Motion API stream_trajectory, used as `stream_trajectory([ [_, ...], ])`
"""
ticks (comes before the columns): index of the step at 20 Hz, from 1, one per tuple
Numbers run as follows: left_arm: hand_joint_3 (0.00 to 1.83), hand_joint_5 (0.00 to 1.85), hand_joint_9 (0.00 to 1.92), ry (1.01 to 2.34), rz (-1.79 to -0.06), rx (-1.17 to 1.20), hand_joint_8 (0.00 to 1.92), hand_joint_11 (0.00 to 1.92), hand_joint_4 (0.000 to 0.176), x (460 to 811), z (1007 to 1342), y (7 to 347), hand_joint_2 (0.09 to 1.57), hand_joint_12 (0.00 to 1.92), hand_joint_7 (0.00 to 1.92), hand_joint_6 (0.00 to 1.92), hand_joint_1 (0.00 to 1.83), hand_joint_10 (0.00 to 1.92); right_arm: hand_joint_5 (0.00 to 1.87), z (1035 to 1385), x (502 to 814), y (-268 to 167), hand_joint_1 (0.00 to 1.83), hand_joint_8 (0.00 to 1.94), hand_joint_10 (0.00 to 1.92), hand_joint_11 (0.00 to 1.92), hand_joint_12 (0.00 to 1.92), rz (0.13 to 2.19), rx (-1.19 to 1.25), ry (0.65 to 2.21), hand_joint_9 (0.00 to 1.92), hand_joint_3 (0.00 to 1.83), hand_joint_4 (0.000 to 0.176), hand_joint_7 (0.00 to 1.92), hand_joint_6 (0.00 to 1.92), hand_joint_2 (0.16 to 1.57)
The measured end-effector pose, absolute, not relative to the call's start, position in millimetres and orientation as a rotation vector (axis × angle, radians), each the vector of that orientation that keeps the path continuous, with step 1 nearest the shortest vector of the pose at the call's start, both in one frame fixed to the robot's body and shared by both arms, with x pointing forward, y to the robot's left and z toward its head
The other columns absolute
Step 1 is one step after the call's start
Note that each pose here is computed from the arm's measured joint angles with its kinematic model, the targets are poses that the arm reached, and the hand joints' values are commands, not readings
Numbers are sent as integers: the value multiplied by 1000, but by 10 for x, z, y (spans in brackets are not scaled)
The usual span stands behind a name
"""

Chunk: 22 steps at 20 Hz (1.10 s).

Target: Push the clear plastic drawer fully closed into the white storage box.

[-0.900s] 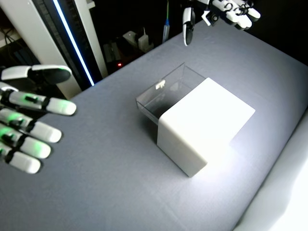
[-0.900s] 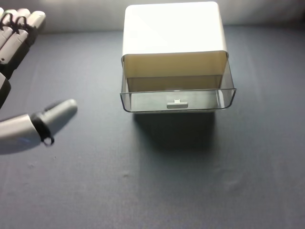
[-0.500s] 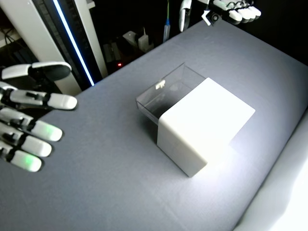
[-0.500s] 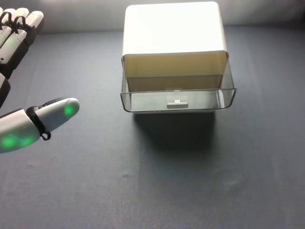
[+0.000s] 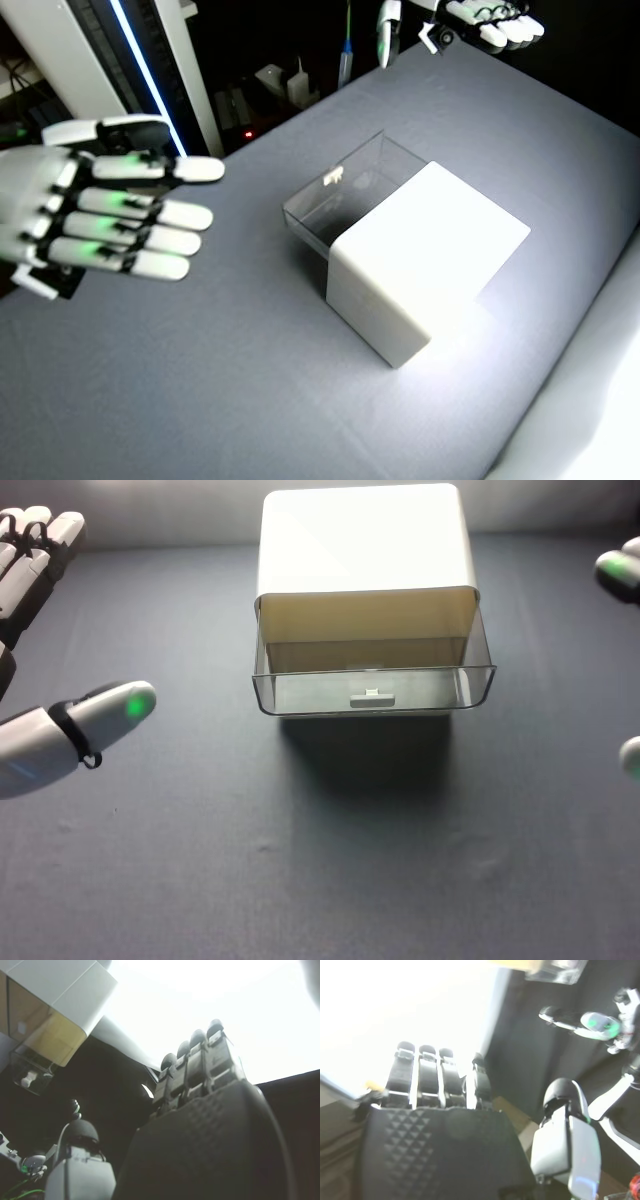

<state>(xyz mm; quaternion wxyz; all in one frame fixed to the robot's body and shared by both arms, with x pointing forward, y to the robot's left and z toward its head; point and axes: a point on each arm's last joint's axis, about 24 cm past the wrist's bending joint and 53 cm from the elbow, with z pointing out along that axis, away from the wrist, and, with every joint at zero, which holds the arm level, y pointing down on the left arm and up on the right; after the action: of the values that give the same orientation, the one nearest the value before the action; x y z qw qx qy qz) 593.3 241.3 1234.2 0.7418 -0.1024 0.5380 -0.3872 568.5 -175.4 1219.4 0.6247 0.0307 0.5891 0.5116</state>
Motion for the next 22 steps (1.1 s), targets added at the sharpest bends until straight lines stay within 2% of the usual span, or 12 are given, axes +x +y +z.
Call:
stream_trajectory([
  [2,75,0,0,1180,-845,-229,0,0,42,5940,12337,2425,1083,0,0,0,0,0,0,12155,5655,-1658,0,0,0,0,0,1186,34,1380,0,0,0,0,0,1034],
  [5,58,0,0,1178,-840,-228,0,0,49,5952,12339,2442,1057,0,0,0,0,0,0,12124,5600,-1469,6,0,0,0,0,1212,-31,1415,0,0,136,0,0,936],
  [8,48,0,0,1181,-838,-230,0,0,49,5963,12324,2446,1043,0,0,0,0,0,0,12055,5512,-1193,27,0,0,0,0,1249,-131,1460,0,0,138,0,0,964],
  [9,45,0,0,1183,-836,-232,0,0,53,5967,12319,2451,1041,0,0,0,0,0,0,12027,5473,-1103,5,0,0,0,0,1262,-167,1479,0,0,122,0,0,978],
  [10,46,0,0,1185,-835,-234,0,0,48,5969,12315,2453,1045,0,0,0,0,0,0,12005,5437,-1035,0,0,0,0,0,1274,-197,1492,0,0,139,0,0,954],
  [12,44,0,0,1186,-833,-236,0,0,60,5972,12311,2459,1045,0,0,0,0,0,3,11970,5387,-920,0,0,0,0,0,1297,-238,1518,0,0,71,0,1,922],
  [14,39,0,0,1194,-827,-239,0,0,46,5972,12287,2472,1039,0,0,0,0,0,22,11978,5322,-800,22,0,0,0,0,1335,-280,1528,0,0,135,0,7,858],
  [15,34,0,0,1196,-825,-239,0,0,47,5972,12278,2476,1030,0,0,0,0,0,4,11999,5283,-736,9,0,0,0,0,1355,-307,1528,0,0,139,0,1,876],
  [16,36,0,0,1204,-822,-246,0,0,60,5982,12256,2483,1034,0,0,0,0,0,0,12020,5222,-649,265,0,0,0,0,1373,-356,1524,0,0,169,0,0,900],
  [17,34,0,0,1204,-820,-249,0,0,62,5984,12252,2487,1032,0,0,0,0,0,0,12031,5174,-562,154,0,0,0,0,1398,-385,1526,0,4,171,0,0,1026],
  [19,46,0,0,1207,-821,-249,0,0,32,5986,12246,2484,1058,0,0,0,0,0,0,12007,5103,-451,5,0,0,0,0,1413,-440,1535,0,0,152,0,0,878],
  [22,46,0,0,1214,-818,-251,0,0,36,6003,12215,2485,1063,0,0,0,0,0,77,11975,5100,-341,13,0,0,0,0,1449,-472,1559,0,0,113,0,9,910],
])
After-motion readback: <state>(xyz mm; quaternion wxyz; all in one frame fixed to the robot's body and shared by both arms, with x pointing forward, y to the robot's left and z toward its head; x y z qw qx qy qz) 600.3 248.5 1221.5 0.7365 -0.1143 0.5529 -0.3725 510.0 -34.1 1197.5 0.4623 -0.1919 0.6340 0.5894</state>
